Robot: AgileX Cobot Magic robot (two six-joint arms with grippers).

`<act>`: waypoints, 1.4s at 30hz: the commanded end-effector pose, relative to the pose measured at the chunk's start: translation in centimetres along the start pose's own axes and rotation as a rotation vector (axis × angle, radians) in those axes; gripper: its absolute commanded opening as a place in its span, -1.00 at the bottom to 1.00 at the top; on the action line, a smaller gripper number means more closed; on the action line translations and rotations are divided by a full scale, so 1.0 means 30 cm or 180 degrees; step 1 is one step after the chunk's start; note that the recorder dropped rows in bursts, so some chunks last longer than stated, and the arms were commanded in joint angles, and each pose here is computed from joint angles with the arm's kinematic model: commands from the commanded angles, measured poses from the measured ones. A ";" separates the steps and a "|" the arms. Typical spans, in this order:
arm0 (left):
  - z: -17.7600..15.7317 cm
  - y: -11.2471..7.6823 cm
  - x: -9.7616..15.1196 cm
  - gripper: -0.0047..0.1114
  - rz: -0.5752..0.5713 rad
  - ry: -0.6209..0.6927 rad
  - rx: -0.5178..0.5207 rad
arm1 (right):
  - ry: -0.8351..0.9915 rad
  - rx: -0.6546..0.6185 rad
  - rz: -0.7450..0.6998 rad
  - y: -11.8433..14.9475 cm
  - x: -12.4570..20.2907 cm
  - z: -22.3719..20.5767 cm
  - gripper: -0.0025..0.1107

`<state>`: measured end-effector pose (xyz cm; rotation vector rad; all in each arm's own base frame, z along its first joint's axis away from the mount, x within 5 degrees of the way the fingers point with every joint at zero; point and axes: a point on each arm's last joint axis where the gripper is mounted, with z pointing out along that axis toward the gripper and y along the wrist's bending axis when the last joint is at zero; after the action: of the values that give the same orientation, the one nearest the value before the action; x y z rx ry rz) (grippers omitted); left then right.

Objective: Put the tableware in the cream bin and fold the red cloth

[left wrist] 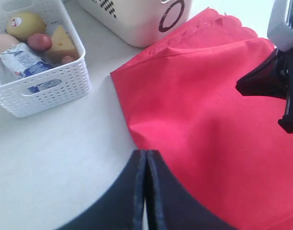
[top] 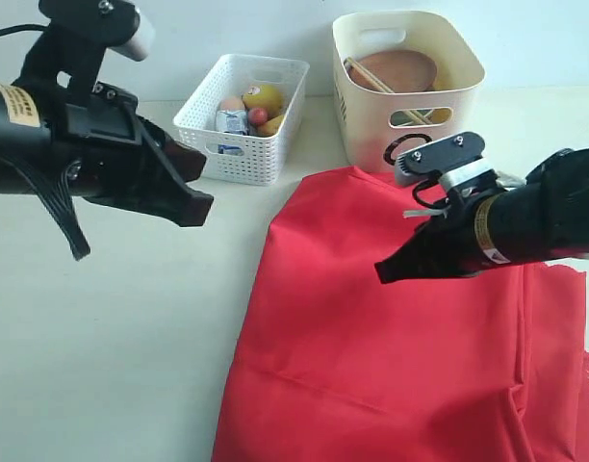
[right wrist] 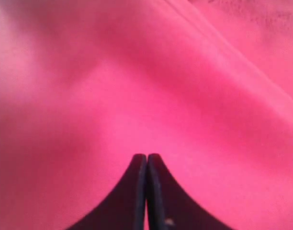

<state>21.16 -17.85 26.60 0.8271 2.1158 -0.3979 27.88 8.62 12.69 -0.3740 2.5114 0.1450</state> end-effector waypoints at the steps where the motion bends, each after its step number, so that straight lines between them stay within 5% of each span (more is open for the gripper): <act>1: -0.005 0.028 0.013 -0.90 -0.0043 -0.0024 -0.0089 | 0.0237 0.0186 -0.0019 -0.019 0.022 0.054 -0.96; 24: -0.002 0.034 0.027 -0.90 -0.0002 0.0038 -0.0102 | 0.1038 0.1711 -0.0348 -0.183 0.096 0.029 -0.96; 30: -0.003 0.036 0.028 -0.90 0.0021 0.0045 -0.0110 | 0.0907 0.1846 0.0231 -0.310 0.109 0.015 -0.96; 34: -0.003 0.036 0.025 -0.90 0.0022 0.0014 -0.0118 | 0.0598 0.1458 0.0417 -0.295 0.075 0.005 -0.96; 42: -0.003 0.037 0.023 -0.90 0.0022 -0.0011 -0.0124 | -0.0831 -0.0495 0.0357 -0.105 -0.143 -0.116 -0.96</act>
<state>21.56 -16.84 25.85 0.8141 2.1309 -0.3573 29.99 3.94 15.73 -0.1754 2.4017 0.1554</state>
